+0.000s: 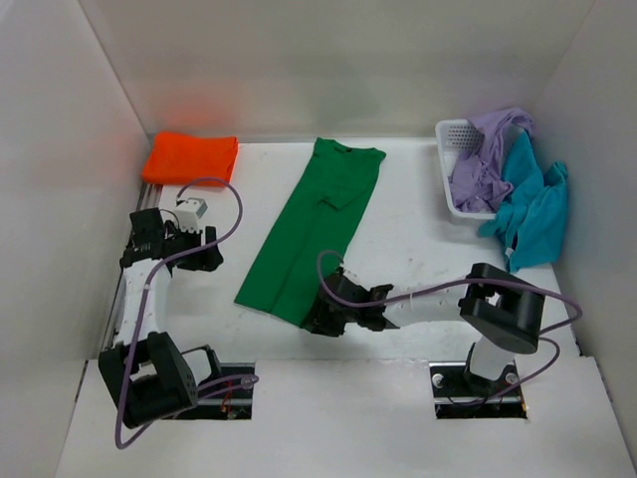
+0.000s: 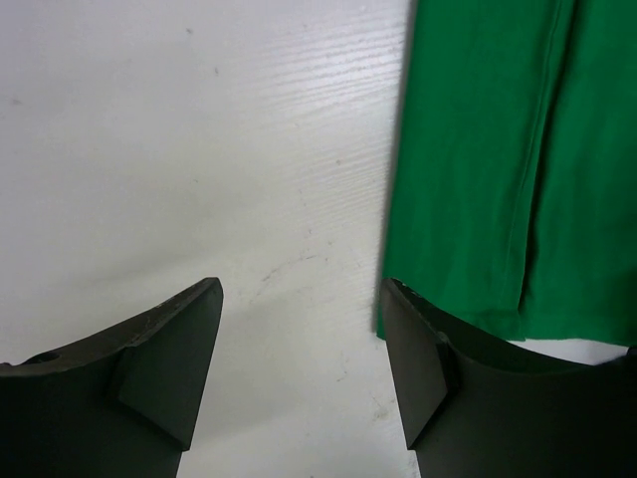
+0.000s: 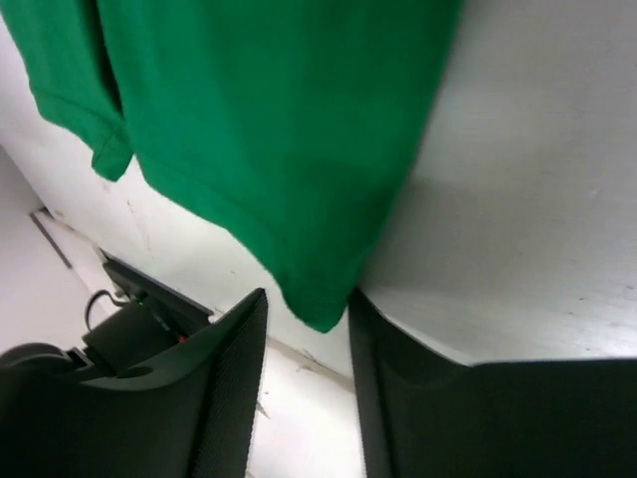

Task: Fold and stack the t-shirts
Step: Rotate the tshirt 80 degrees

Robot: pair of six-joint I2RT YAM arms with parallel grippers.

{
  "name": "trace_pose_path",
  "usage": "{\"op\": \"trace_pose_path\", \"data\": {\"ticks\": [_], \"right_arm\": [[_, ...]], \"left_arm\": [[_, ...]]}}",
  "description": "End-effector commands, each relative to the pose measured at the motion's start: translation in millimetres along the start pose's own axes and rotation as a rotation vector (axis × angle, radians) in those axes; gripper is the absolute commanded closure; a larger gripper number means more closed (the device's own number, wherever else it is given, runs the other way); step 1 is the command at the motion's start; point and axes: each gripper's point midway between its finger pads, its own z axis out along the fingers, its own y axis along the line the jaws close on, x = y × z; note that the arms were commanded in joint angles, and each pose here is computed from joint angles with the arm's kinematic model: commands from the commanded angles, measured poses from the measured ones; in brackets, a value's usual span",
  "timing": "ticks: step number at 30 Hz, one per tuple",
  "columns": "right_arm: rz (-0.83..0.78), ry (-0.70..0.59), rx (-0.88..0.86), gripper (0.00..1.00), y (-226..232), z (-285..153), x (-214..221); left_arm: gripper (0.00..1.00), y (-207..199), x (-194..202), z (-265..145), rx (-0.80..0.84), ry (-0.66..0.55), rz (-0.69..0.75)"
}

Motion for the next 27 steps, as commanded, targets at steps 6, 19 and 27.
{"op": "trace_pose_path", "data": {"ticks": [6, 19, 27], "right_arm": [[0.115, -0.074, 0.070, 0.95, -41.1, 4.2, -10.0], [0.049, -0.020, 0.134, 1.00, -115.2, -49.6, 17.2], [0.003, 0.020, 0.129, 1.00, -143.6, -77.6, 30.2]], "left_arm": [[0.37, -17.3, -25.9, -22.5, 0.018, -0.098, 0.033], [0.36, -134.5, -3.4, -22.8, 0.149, -0.019, 1.246], [0.40, -166.5, 111.5, -14.8, 0.467, 0.170, 1.812]]}}
